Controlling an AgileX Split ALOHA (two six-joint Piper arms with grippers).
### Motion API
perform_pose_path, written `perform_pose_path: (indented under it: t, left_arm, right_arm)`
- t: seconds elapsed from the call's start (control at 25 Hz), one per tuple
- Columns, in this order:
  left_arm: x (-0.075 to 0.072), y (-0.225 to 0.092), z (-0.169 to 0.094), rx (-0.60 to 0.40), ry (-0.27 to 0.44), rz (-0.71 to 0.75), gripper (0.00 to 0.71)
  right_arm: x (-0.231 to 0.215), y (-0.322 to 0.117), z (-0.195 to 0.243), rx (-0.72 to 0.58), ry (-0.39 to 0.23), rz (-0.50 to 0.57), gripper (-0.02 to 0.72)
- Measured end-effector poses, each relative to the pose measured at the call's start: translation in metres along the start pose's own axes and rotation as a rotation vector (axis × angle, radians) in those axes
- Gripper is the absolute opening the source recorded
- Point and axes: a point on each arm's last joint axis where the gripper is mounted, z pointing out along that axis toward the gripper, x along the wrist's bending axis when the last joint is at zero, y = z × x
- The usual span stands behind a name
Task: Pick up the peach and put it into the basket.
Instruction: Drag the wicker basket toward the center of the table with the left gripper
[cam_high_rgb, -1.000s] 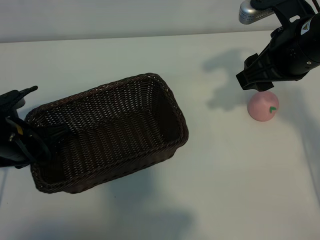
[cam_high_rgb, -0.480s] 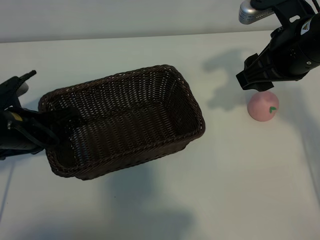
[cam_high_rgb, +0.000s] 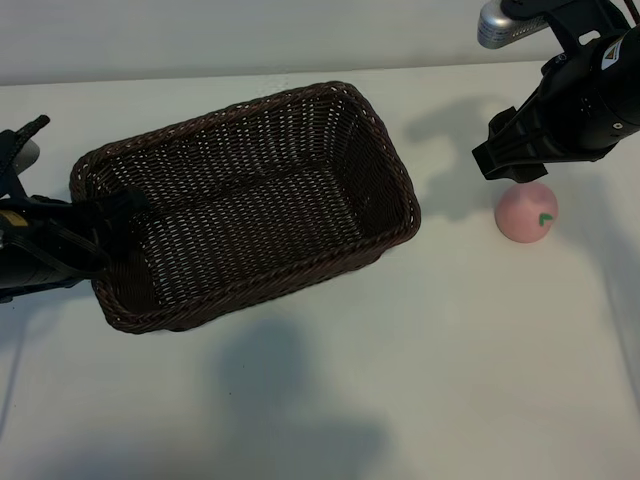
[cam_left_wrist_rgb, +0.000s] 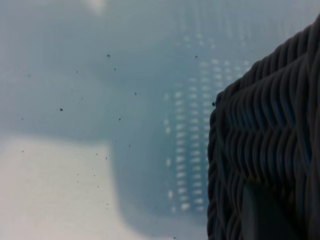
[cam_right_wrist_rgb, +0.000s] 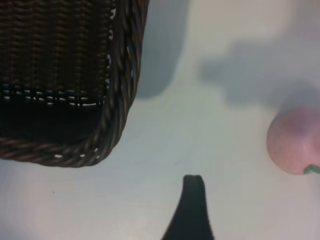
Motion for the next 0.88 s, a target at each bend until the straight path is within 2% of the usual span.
perform_pose_path:
  t: [0.08, 0.32, 0.6, 0.68, 0.88]
  left_arm:
    - [-0.007, 0.008, -0.003, -0.005, -0.013, 0.034, 0.162]
    - [-0.047, 0.057, -0.009, 0.015, -0.057, 0.162, 0.162]
    - [-0.069, 0.093, 0.023, 0.086, -0.043, 0.217, 0.162]
    - [-0.074, 0.097, 0.035, 0.099, -0.04, 0.224, 0.162]
    - [-0.098, 0.095, 0.067, 0.143, -0.052, 0.273, 0.162]
  right_arm:
    - [0.0, 0.0, 0.0, 0.0, 0.0, 0.0, 0.593]
    - [0.0, 0.0, 0.0, 0.0, 0.0, 0.0, 0.593]
    - [0.0, -0.002, 0.0, 0.018, -0.004, -0.006, 0.593]
    - [0.0, -0.002, 0.0, 0.022, -0.003, -0.005, 0.593]
    - [0.0, -0.002, 0.0, 0.023, -0.003, -0.006, 0.593]
